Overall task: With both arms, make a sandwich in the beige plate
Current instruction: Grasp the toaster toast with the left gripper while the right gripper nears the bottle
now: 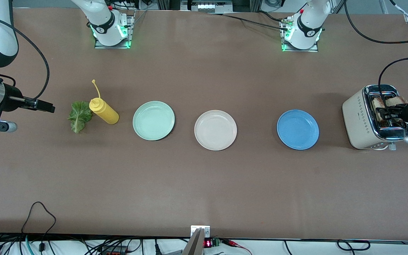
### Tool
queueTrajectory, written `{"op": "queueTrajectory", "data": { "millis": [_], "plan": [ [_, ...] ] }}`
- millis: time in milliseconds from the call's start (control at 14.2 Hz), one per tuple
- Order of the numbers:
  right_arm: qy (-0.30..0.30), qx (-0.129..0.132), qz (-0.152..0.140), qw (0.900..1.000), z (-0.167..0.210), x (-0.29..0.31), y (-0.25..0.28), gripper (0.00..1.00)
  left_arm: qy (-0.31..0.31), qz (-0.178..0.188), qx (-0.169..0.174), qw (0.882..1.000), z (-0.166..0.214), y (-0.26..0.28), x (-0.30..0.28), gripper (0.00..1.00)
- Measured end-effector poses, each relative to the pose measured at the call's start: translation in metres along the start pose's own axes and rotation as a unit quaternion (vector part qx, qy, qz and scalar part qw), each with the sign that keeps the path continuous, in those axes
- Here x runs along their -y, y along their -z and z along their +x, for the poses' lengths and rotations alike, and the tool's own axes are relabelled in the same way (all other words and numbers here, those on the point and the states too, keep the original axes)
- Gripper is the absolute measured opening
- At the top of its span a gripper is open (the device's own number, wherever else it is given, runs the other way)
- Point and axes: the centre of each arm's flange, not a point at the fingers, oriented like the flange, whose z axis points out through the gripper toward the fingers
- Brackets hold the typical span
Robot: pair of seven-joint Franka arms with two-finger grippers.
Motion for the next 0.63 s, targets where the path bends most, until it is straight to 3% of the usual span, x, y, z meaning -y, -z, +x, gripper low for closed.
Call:
{"op": "queueTrajectory", "data": {
  "millis": [281, 632],
  "plan": [
    [0.008, 0.032, -0.004, 0.999, -0.007, -0.001, -0.006, 1.00, -0.005, 0.000, -0.006, 1.000, -0.014, 0.032, -0.005, 0.09],
    [0.016, 0.057, -0.006, 0.998, -0.012, 0.000, -0.026, 1.00, -0.058, 0.007, 0.000, 0.998, -0.082, 0.120, -0.059, 0.09]
  ]
}}
